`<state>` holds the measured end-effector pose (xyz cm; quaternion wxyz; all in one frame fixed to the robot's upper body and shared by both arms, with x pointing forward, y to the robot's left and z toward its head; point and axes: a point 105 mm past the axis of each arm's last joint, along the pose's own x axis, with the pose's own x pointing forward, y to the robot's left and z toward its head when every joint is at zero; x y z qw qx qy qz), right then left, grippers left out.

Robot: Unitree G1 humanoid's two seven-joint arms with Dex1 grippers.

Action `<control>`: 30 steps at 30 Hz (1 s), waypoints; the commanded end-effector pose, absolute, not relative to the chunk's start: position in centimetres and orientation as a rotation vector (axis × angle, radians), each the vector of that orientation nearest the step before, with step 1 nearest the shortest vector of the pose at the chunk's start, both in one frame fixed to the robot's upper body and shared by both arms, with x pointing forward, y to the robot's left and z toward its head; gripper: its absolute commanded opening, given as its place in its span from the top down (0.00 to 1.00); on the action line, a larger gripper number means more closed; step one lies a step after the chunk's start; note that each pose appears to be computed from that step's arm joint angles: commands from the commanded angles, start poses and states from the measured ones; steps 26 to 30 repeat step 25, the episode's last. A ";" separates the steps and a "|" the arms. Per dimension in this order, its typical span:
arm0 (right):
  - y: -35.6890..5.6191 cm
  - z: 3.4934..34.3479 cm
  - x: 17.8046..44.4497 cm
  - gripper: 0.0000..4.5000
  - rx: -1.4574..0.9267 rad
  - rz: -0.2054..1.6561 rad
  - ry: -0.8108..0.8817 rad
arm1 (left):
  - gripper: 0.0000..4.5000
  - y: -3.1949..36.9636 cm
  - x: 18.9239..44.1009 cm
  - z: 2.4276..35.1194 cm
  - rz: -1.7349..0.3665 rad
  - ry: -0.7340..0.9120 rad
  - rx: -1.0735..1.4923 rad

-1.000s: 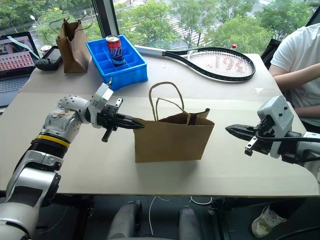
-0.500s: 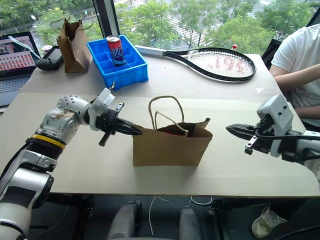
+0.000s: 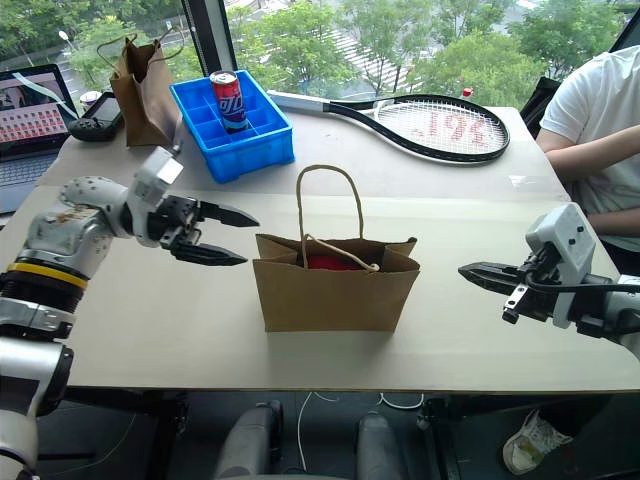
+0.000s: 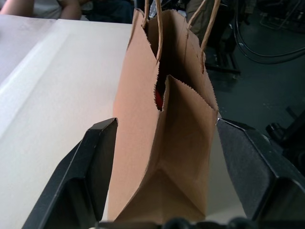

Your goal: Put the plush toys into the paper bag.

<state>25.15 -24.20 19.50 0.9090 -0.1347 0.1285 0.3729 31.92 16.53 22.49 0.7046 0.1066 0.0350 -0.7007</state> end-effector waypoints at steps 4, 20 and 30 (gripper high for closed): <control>-25.3 19.6 24.1 1.00 -0.190 0.731 0.160 | 0.02 20.5 31.5 21.4 -1.171 0.051 0.103; -25.4 16.0 22.7 0.02 -0.199 0.653 0.145 | 0.00 22.8 27.4 12.5 -0.763 0.198 0.143; -25.9 16.2 23.0 0.02 -0.225 0.621 0.128 | 0.00 22.0 27.8 12.5 -0.768 0.179 0.137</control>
